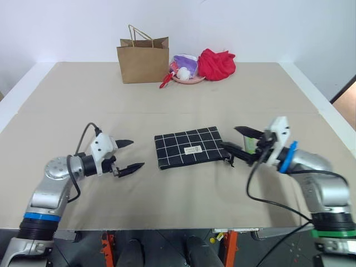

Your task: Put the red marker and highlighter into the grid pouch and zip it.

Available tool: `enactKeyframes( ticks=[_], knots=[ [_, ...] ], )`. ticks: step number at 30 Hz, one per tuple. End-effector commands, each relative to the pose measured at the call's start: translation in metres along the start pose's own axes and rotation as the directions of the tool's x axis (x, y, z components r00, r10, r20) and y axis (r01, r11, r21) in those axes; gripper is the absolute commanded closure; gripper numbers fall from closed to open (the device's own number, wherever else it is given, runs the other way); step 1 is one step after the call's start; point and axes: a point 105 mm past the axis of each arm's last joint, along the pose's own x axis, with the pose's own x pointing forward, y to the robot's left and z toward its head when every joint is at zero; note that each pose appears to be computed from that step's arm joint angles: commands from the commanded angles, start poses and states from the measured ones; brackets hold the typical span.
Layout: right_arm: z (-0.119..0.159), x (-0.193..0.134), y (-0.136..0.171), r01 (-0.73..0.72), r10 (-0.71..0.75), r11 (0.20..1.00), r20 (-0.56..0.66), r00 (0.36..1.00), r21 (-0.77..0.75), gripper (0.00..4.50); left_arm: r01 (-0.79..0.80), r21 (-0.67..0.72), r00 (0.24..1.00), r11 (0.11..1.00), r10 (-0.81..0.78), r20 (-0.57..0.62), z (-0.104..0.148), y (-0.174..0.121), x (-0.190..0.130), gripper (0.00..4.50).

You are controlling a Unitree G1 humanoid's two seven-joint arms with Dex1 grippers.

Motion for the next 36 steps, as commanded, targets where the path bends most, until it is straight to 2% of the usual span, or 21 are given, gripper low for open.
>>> enactKeyframes(
  ticks=[1, 3, 6, 10, 14, 19, 25, 31, 36],
  knots=[
    [0.015, 0.016, 0.001, 0.047, -0.046, 0.998, 0.039, 0.998, -0.045, 0.33, 0.017, 0.029, 0.999, 0.999, -0.018, 0.042, 0.009, -0.012, 0.009, 0.0],
    [0.015, 0.02, -0.002, 0.083, -0.081, 0.996, 0.048, 0.996, -0.028, 0.87, 0.022, 0.027, 0.999, 0.999, -0.023, 0.05, 0.01, -0.015, 0.012, 0.0],
    [0.006, 0.035, 0.009, 0.063, -0.063, 0.998, 0.03, 0.998, 0.02, 2.22, 0.032, 0.016, 0.996, 0.999, -0.033, 0.08, 0.016, -0.022, 0.02, 0.0],
    [-0.022, 0.039, 0.013, 0.115, -0.115, 0.992, -0.017, 0.993, 0.055, 4.44, 0.041, 0.014, 0.995, 0.999, -0.042, 0.096, 0.019, -0.028, 0.026, 0.0],
    [-0.044, 0.03, 0.011, 0.159, -0.156, 0.986, -0.054, 0.986, 0.052, 4.44, 0.052, 0.016, 0.993, 0.999, -0.054, 0.107, 0.023, -0.032, 0.029, 0.0],
    [-0.053, 0.028, 0.012, 0.167, -0.164, 0.985, -0.061, 0.985, 0.052, 4.44, 0.082, 0.056, 0.991, 0.995, -0.087, 0.097, 0.024, -0.037, 0.031, 0.0],
    [-0.053, 0.036, 0.015, 0.148, -0.147, 0.989, -0.05, 0.988, 0.028, 4.44, 0.205, 0.294, 0.979, 0.934, -0.198, -0.052, 0.007, -0.034, 0.025, 0.0],
    [-0.05, 0.04, 0.018, 0.121, -0.12, 0.993, -0.034, 0.992, 0.009, 4.44, 0.256, 0.457, 0.966, 0.852, -0.242, -0.09, 0.003, -0.024, 0.035, 0.0],
    [-0.049, 0.04, 0.019, 0.117, -0.117, 0.993, -0.028, 0.993, -0.006, 4.44, 0.253, 0.535, 0.964, 0.807, -0.259, -0.064, 0.006, -0.02, 0.05, 0.0]
  ],
)
